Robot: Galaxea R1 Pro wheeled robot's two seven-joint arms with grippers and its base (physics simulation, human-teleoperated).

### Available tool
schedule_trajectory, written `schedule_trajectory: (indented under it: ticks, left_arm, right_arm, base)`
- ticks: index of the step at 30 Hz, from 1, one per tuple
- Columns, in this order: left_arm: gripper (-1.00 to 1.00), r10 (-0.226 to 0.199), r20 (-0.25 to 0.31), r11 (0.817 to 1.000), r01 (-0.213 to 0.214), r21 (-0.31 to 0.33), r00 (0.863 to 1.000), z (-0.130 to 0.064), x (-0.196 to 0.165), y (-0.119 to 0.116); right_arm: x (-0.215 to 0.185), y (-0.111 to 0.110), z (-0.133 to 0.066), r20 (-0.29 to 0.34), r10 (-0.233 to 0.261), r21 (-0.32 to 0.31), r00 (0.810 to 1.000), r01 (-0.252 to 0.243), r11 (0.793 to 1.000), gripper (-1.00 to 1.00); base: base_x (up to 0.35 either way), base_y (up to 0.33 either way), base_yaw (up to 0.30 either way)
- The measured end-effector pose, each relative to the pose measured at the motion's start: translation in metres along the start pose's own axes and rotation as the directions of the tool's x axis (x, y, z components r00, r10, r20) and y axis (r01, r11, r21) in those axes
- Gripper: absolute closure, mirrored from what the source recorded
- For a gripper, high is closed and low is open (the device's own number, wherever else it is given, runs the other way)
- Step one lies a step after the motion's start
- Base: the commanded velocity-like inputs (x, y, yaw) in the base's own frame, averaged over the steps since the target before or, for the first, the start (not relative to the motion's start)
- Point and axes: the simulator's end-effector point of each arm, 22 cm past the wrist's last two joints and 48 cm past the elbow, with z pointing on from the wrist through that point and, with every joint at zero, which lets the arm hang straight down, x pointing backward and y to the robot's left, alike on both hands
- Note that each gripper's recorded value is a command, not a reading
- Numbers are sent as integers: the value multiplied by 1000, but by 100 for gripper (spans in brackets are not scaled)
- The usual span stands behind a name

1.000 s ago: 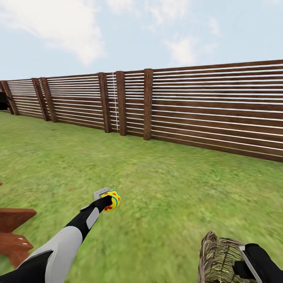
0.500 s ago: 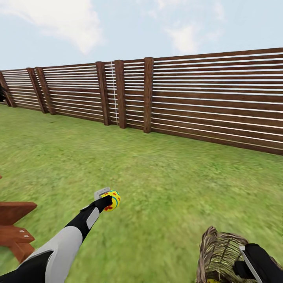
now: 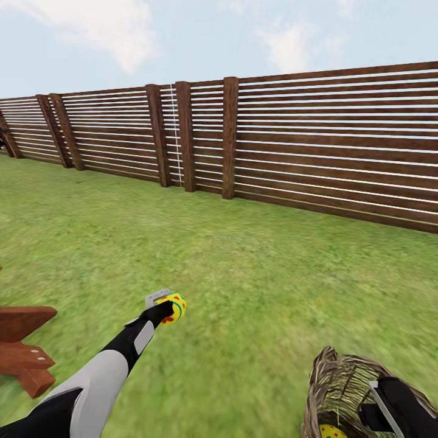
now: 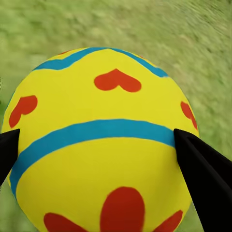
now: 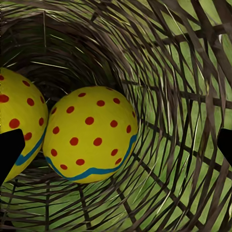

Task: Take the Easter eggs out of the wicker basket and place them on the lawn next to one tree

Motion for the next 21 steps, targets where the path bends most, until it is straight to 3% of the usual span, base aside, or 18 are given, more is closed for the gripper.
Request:
schedule_trajectory:
  ticks: [8, 11, 16, 21]
  left_arm:
    - [100, 2, 32, 1000, -2, -2, 999, 0, -13, 1]
    - [100, 3, 77, 1000, -3, -4, 997, -2, -33, 2]
    - [100, 5, 86, 1000, -4, -8, 996, -2, -38, 3]
    - [100, -7, 147, 1000, 9, -14, 989, -6, -67, 4]
  right_arm:
    - [0, 1, 0, 0, -1, -2, 1000, 1, 1000, -100]
    - [0, 2, 0, 1, -2, -2, 1000, 2, 1000, -100]
    - [0, 3, 0, 1, -4, -3, 1000, 4, 1000, -100]
    - [-1, 4, 0, 4, -6, -4, 1000, 6, 1000, -100]
  base:
    - [0, 0, 0]
    - [0, 0, 0]
    - [0, 0, 0]
    - [0, 0, 0]
